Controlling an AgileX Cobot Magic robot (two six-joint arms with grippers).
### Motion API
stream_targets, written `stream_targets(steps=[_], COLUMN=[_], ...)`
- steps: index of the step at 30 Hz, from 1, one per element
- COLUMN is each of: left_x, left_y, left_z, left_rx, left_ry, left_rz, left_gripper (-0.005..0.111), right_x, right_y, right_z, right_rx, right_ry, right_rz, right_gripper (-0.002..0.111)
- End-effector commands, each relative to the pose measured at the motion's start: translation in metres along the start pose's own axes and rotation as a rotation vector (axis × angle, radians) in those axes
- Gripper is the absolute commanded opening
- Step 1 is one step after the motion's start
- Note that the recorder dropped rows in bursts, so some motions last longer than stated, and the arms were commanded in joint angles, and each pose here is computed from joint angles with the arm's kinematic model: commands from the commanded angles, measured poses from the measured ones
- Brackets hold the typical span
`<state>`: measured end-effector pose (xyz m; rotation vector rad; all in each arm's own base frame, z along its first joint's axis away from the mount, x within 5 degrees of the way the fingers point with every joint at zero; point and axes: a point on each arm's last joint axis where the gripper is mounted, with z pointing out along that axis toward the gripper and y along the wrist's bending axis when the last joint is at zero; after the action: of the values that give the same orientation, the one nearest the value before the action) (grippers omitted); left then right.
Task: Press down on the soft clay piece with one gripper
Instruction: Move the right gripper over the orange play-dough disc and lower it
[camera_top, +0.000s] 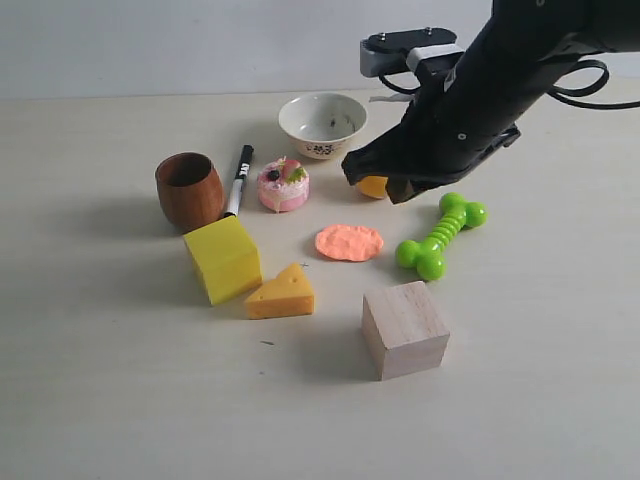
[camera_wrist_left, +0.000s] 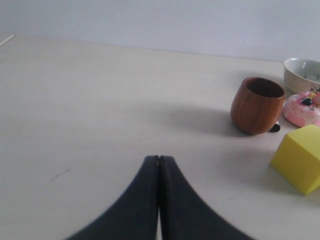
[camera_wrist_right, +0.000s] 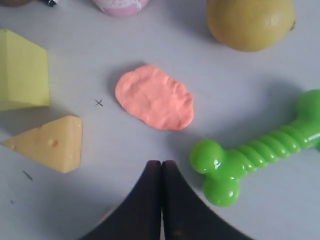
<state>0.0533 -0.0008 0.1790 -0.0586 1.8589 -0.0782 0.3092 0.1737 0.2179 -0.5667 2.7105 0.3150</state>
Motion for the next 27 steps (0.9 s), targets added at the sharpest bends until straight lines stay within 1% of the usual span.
stream_targets(steps=[1,4,7,12,17,23,27], left_x=[-0.002,-0.002,-0.002,-0.002,-0.002,-0.002,-0.002], left_y=[-0.001,-0.001,-0.001,-0.001,-0.001,-0.001,-0.001], left_z=[-0.001,-0.001,-0.001,-0.001,-0.001,-0.001,-0.001], left_rx=[0.01,0.01,0.01,0.01,0.01,0.01,0.01], left_ry=[-0.014,-0.014,-0.014,-0.014,-0.014,-0.014,-0.014], left_rz=[-0.004,-0.004,-0.004,-0.004,-0.004,-0.004,-0.004], left_gripper=[0.0,0.0,0.0,0.0,0.0,0.0,0.0], right_x=[-0.018,-0.038,-0.048,-0.046,-0.046,-0.051,-0.058], right_y=[0.004,0.008,0.007,0.003,0.001,0.001,0.01], right_z=[-0.007,-0.013,0.004,0.04,0.063,0.073,0.075], right_rx=[-0.006,-0.015,-0.014,-0.006,-0.008,-0.012,0.002], right_ry=[-0.065,-0.076,-0.025,0.027,0.071,0.151,0.185], right_rz=[-0.019,-0.029,-0.031,-0.021,-0.011,0.007,0.001], right_gripper=[0.0,0.0,0.0,0.0,0.0,0.0,0.0])
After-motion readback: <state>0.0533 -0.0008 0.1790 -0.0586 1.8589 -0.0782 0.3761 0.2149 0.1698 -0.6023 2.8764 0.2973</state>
